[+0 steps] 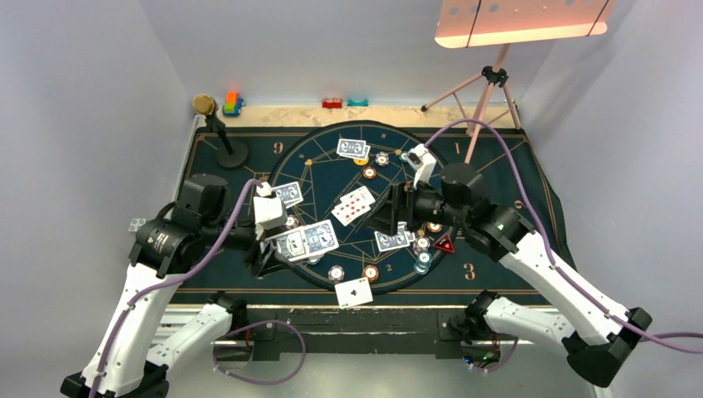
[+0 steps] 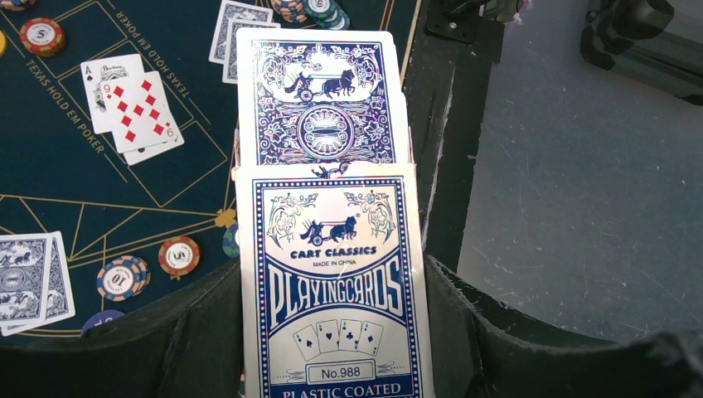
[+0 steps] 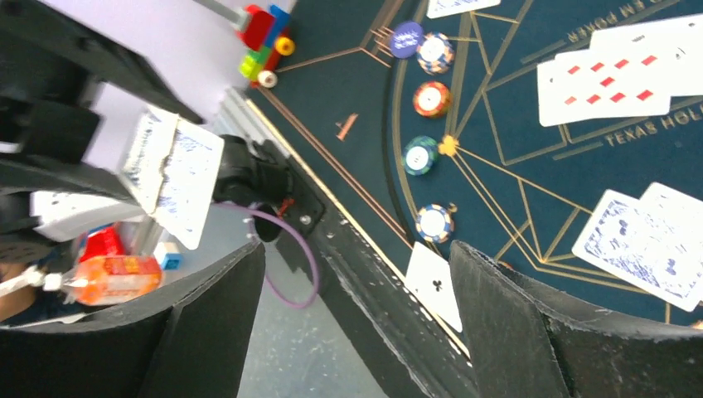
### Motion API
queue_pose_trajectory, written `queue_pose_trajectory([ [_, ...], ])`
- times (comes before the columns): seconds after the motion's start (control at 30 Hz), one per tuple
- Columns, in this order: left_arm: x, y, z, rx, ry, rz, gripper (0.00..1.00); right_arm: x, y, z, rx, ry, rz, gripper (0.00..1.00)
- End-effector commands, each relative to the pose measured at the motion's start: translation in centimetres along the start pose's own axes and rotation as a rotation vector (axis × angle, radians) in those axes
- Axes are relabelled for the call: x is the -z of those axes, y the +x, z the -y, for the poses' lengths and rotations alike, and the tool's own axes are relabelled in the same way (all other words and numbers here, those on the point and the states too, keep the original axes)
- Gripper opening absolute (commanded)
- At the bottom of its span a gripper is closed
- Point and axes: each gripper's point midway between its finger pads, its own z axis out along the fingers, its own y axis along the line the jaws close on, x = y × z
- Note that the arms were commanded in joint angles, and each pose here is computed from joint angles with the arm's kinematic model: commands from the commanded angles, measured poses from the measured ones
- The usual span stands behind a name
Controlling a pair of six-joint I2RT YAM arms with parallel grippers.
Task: Distribute texas hold em gaming equipment
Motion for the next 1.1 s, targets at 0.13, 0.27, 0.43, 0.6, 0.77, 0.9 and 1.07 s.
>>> queue_pose_trajectory([
  [0.13,0.0,-1.9,0.2,-0.036,0.026,0.07,0.0,1.7,-2.4,-6.1,-0.002,-0.298,0.016,0.9],
  [0.27,-0.1,-2.0,0.2,-0.032,0.034,0.075,0.0,0.8,-3.0,-7.5,-0.004,-0.383,0.001,0.91],
  [0.43,-0.2,-2.2,0.2,-0.026,0.041,0.08,0.0,-1.5,-2.5,-9.0,0.013,-0.417,-0.055,0.93],
  [0.6,-0.2,-2.2,0.1,-0.027,0.041,0.081,0.0,-4.0,-1.7,-10.1,0.031,-0.407,-0.109,0.94],
  [0.77,-0.2,-2.2,0.1,-0.025,0.042,0.08,0.0,-5.0,-1.5,-10.7,0.014,-0.423,-0.119,0.96],
  [0.9,-0.2,-2.3,0.2,-0.025,0.045,0.082,0.0,-5.7,-0.8,-10.2,-0.007,-0.411,-0.138,0.96],
  [1.07,-0.1,-2.3,0.3,-0.028,0.044,0.084,0.0,-5.9,0.0,-8.7,-0.011,-0.333,-0.154,0.97],
])
